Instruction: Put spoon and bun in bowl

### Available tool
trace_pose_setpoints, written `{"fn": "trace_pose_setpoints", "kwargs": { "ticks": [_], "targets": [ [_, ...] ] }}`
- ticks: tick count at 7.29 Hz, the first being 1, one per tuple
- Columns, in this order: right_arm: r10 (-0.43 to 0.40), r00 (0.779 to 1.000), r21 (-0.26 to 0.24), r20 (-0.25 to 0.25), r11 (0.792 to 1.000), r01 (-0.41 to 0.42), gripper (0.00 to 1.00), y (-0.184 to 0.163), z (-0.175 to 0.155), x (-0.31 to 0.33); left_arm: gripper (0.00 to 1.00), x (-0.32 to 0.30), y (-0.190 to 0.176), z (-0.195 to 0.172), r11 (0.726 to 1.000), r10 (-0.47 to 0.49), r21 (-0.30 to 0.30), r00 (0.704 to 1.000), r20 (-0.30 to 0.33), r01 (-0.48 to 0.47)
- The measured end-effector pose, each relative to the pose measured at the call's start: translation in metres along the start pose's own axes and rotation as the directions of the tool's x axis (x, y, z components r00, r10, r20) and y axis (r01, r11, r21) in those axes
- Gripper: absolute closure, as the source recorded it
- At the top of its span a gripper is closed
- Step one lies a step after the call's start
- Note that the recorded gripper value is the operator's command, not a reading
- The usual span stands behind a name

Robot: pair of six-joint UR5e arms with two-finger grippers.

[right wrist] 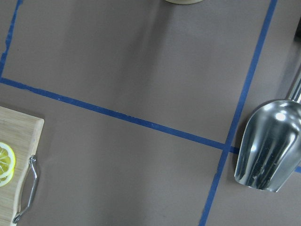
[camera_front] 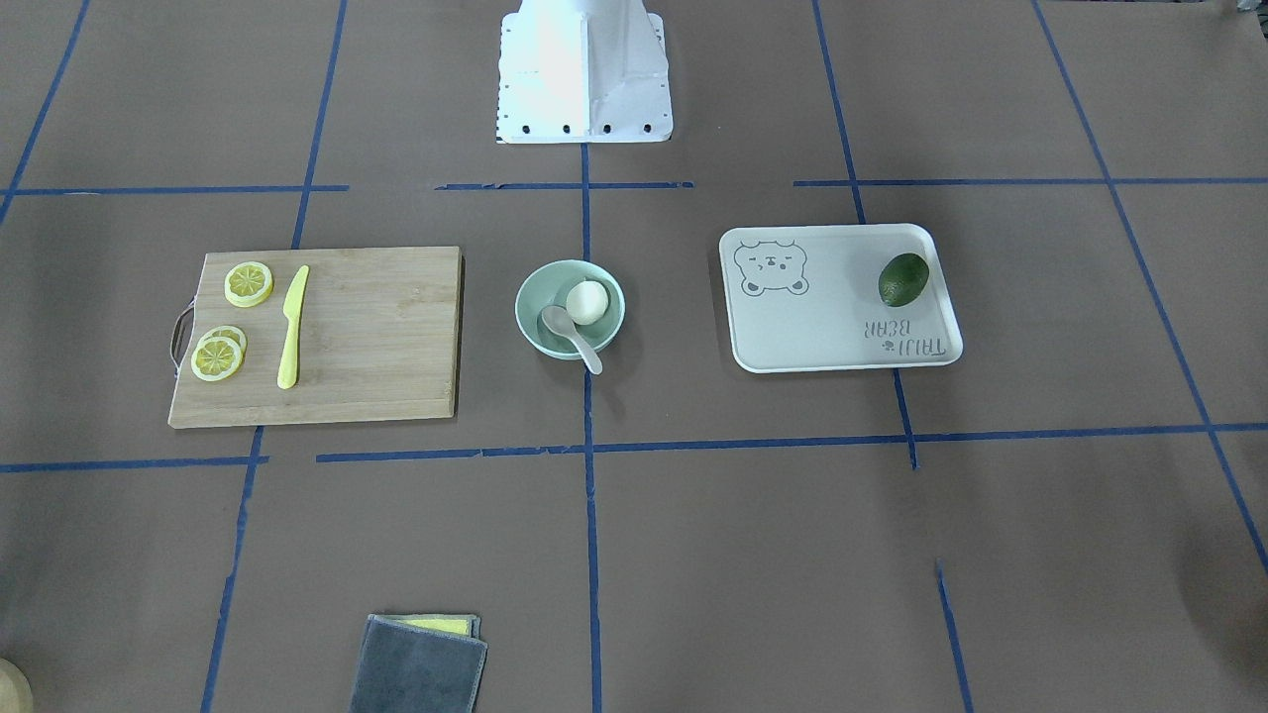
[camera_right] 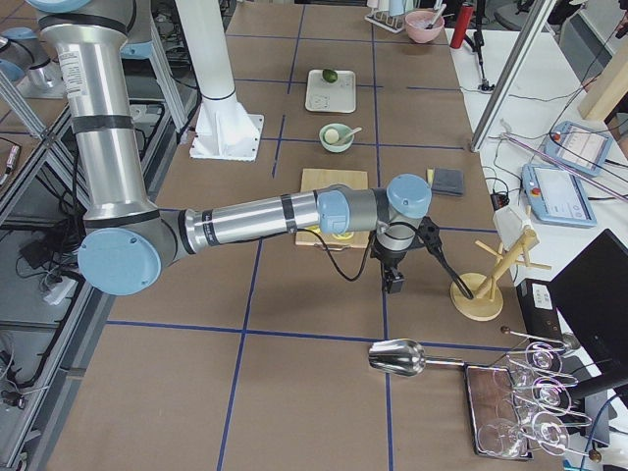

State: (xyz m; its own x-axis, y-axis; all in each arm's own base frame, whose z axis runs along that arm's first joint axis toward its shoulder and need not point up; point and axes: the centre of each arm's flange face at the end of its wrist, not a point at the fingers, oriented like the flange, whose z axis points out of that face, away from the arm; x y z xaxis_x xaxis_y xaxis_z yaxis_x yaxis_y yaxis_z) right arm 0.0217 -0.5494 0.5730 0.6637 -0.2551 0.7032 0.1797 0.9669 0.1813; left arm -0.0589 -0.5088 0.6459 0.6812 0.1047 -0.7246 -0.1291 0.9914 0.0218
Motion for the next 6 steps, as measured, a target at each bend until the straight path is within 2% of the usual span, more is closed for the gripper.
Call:
{"fn": "trace_pose_setpoints", "kwargs": {
  "ticks": [3, 6],
  "targets": [
    [0.044, 0.999, 0.003, 0.006, 0.999, -0.044, 0.00, 0.035, -0.003, 0.074, 0.00, 0.001, -0.001, -0.001, 1.000, 0.002, 0.003, 1.000, 0.000, -0.002],
    [0.089, 0.996, -0.032, -0.009, 0.995, -0.089, 0.00, 0.069, 0.019, 0.101, 0.00, 0.000, -0.001, 0.000, 1.000, 0.001, 0.003, 1.000, 0.000, -0.001]
  ]
}}
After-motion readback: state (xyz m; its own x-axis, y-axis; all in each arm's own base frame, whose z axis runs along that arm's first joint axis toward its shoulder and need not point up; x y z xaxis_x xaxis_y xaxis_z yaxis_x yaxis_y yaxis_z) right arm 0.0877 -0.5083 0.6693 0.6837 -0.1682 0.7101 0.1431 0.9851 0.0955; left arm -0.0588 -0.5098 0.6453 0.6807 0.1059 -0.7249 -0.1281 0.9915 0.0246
